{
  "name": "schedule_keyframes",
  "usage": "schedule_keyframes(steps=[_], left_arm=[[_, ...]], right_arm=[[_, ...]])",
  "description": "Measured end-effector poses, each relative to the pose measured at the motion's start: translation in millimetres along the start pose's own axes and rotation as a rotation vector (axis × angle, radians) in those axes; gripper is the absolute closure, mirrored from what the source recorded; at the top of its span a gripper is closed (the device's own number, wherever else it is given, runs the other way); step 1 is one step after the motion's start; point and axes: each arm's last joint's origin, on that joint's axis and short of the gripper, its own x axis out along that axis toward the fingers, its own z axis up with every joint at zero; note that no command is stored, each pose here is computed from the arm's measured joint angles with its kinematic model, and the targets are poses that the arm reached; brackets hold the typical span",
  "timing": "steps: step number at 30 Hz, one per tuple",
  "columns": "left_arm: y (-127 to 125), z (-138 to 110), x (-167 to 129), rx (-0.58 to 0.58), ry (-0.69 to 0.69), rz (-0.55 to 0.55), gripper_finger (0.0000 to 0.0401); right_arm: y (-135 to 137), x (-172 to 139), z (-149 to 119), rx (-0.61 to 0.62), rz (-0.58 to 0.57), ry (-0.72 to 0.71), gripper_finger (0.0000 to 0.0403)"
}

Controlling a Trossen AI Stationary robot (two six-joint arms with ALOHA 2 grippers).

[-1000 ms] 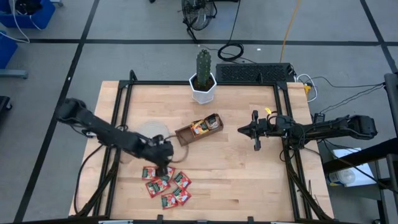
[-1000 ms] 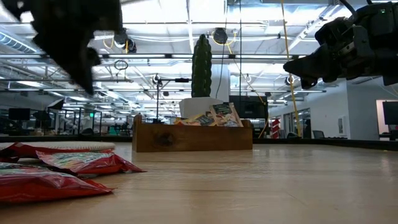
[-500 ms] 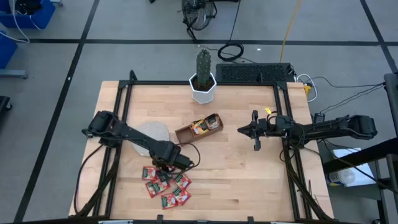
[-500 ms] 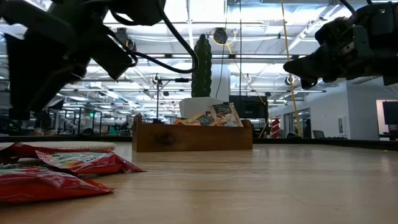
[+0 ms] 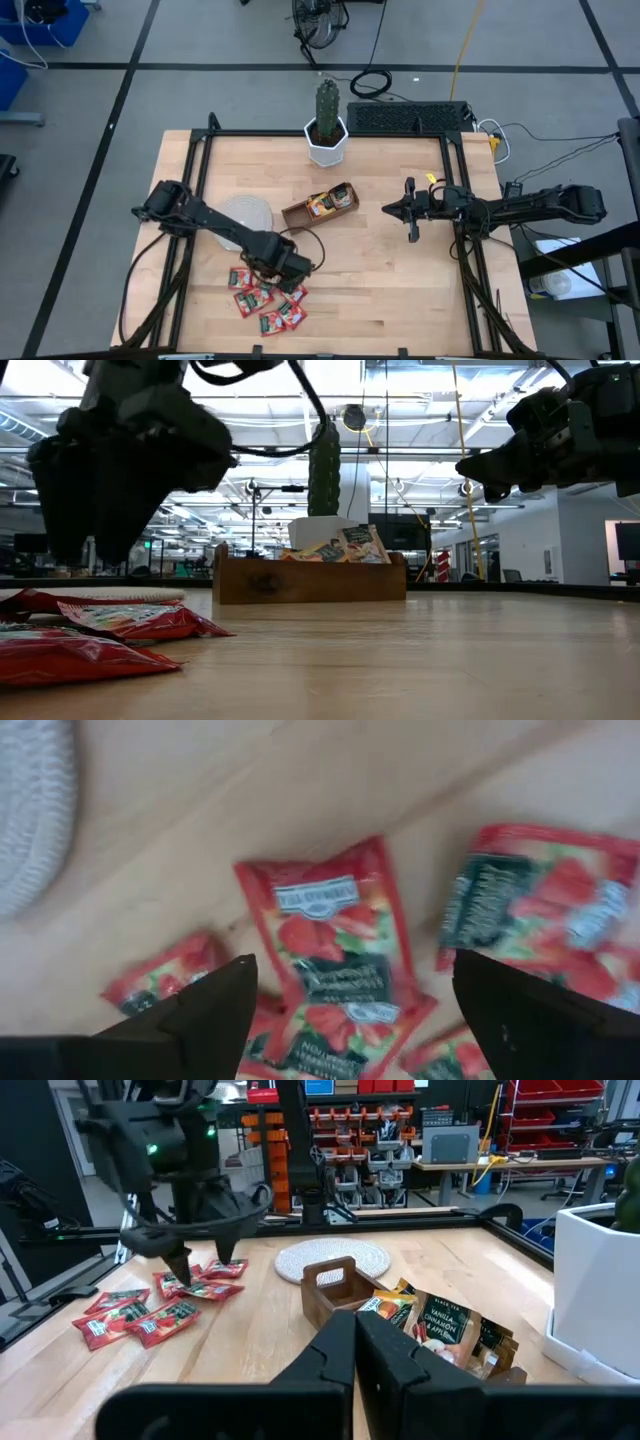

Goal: Pick & Place Tea
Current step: Put the red tea bag into the left section of the wooden organizer

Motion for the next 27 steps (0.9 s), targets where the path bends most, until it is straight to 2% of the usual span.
schedule_keyframes(steps=[8, 14, 16, 20, 22, 27], left_arm=[[-1.2, -22.3, 9.1, -0.125, -0.065, 0.034, 0.0086], [13.9, -26.8, 30.7, -0.148, -0.079, 0.115, 0.0086], [15.1, -24.5, 39.1, -0.140, -0.086, 0.085, 0.0087], [10.5, -22.5, 52.1, -0.080, -0.066, -0.061, 0.0087], [12.7, -21.9, 57.1, -0.071, -0.063, -0.083, 0.0086], [17.5, -21.7, 60.7, -0.050, -0.073, -0.052, 0.0087]], right_arm=[[0.0, 0.0, 0.1, 0.000, 0.000, 0.000, 0.0403], [0.0, 0.0, 0.1, 0.000, 0.000, 0.000, 0.0403], [0.0, 0.0, 0.1, 0.000, 0.000, -0.001, 0.0403], [0.0, 0.0, 0.0, 0.000, 0.000, 0.000, 0.0403], [0.0, 0.0, 0.2, 0.000, 0.000, -0.001, 0.0403], [0.0, 0.0, -0.2, 0.000, 0.000, 0.002, 0.0403]])
